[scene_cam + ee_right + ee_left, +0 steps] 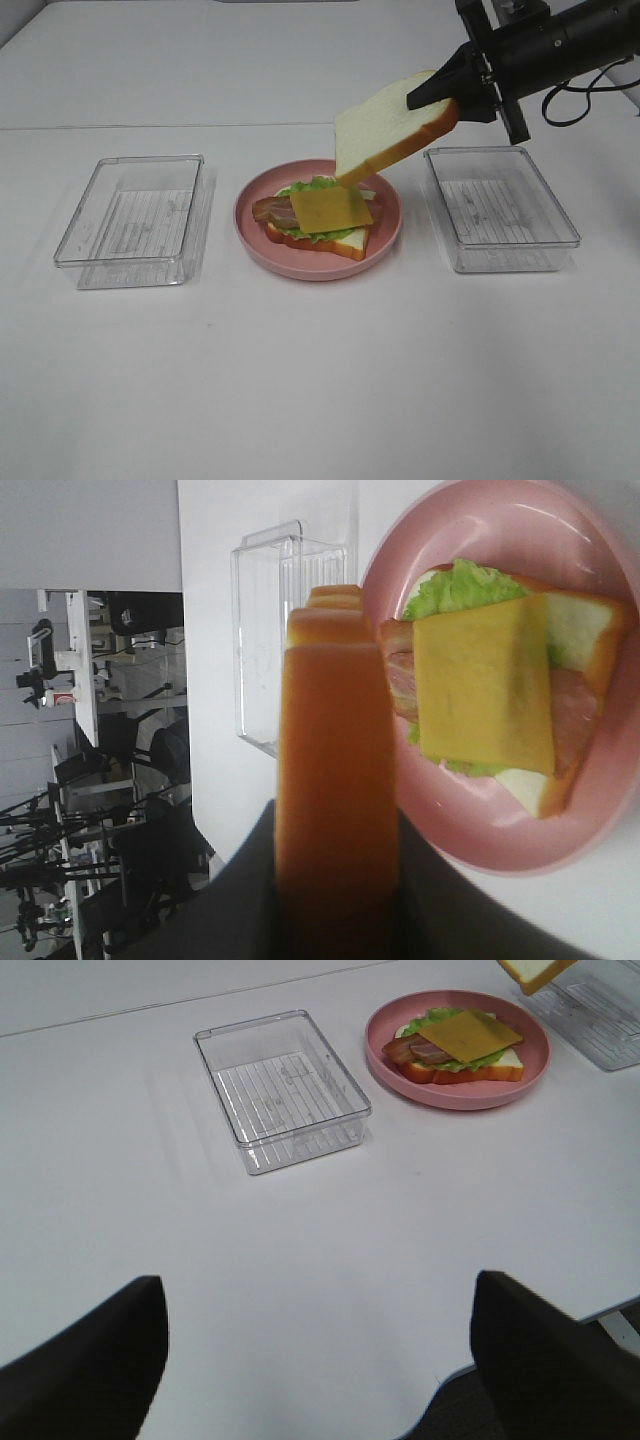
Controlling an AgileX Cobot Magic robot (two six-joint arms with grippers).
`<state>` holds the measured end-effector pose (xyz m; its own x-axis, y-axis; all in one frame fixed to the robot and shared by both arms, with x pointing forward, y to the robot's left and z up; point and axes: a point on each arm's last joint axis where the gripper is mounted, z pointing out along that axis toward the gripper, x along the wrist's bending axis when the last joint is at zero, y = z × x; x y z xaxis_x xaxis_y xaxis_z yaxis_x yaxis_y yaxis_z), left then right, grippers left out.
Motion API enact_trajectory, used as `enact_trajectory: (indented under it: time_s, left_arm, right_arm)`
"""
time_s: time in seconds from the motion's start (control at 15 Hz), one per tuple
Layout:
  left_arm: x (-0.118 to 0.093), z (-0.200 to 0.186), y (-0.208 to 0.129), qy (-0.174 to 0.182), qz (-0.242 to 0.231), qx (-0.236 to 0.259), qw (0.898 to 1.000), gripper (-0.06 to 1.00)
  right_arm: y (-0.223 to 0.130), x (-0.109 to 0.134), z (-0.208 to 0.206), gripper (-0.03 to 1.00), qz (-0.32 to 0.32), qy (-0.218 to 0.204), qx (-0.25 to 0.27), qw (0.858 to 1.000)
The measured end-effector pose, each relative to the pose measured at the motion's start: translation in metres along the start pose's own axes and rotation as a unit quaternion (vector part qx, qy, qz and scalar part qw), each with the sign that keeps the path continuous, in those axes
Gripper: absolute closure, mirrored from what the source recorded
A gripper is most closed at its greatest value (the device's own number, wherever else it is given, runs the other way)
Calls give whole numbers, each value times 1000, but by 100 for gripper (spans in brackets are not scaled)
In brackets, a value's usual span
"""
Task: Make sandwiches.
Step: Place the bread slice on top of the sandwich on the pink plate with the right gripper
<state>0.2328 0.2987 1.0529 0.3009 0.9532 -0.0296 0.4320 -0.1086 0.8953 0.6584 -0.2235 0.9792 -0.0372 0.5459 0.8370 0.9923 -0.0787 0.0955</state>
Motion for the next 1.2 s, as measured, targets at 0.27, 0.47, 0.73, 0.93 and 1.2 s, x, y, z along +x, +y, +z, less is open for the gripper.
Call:
enact_trajectory:
  time_s: [0.27, 0.47, 0.73, 0.93, 1.2]
  left_arm:
    - [0, 0, 0, 0, 0, 0, 1000, 16]
    - [0, 0, 0, 0, 0, 0, 1000, 16]
    - [0, 0, 0, 0, 0, 0, 1000, 16]
    - [0, 0, 0, 0, 0, 0, 1000, 16]
    - [0, 0, 0, 0, 0, 0, 1000, 16]
  right_arm:
    - [-6, 16, 65, 76, -8, 4, -6, 1000]
    - [-7, 14, 93, 76, 20, 20, -11, 1000]
    - [-3, -10, 107, 76, 45, -5, -29, 999]
    - [-4, -13, 107, 76, 38, -25, -25, 999]
    - [-5, -17, 107, 65, 39, -44, -17, 998]
